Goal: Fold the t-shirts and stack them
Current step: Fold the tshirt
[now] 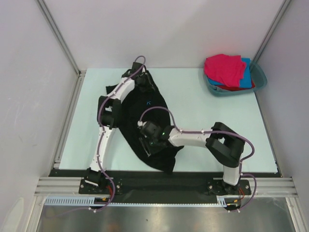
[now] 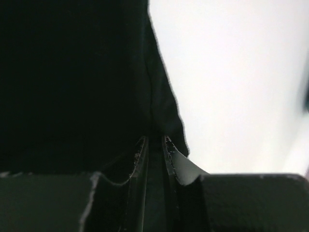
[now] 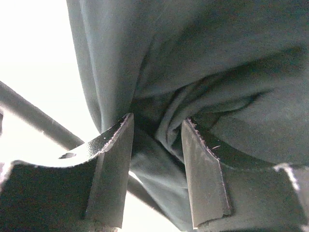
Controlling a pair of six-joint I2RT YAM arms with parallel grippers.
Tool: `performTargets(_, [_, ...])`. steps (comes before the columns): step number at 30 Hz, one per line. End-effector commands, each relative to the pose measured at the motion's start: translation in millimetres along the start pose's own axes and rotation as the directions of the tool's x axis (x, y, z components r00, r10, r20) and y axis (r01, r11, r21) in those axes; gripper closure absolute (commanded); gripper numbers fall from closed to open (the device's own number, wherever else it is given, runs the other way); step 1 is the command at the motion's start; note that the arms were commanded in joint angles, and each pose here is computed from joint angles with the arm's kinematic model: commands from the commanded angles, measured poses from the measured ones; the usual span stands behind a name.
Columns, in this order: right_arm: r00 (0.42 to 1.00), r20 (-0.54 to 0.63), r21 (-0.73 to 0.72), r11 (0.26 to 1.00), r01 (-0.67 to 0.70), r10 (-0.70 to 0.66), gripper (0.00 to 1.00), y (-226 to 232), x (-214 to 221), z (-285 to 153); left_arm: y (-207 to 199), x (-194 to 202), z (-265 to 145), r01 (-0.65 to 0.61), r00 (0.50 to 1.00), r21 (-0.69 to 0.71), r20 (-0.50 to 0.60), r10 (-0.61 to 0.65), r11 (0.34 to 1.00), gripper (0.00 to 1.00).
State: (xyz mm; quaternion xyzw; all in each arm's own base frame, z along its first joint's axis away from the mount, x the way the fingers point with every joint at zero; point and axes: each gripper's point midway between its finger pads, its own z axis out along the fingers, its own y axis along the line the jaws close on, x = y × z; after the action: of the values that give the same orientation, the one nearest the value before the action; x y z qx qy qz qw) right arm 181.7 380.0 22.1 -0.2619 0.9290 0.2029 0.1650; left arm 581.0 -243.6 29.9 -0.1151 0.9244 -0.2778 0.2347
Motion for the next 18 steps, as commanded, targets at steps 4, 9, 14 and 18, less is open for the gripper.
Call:
performTargets(4, [0.937,-0.347,0.143,0.986,0.091,-0.037,0.51,4.0,124.9,-18.3,-72.3,28.5,-15.7,-0.130,0.988,0.202,-0.058,0.144,0.971,0.77])
performTargets(9, [0.959,-0.277,0.251,0.960,0.128,-0.055,0.50,0.5,107.4,-27.3,-115.9,41.6,-25.2,-0.189,0.974,0.336,-0.053,0.219,0.923,0.76])
performTargets(14, [0.990,-0.125,0.350,0.930,0.111,-0.071,0.49,-13.6,49.5,-50.7,-157.2,39.9,-45.0,-0.238,0.963,0.440,-0.010,0.270,0.866,0.74])
performTargets(18, [0.999,0.027,0.484,0.875,0.015,-0.032,0.49,-61.1,-0.6,-86.7,-148.9,2.3,-81.9,-0.295,0.953,0.270,0.151,0.262,0.917,0.76])
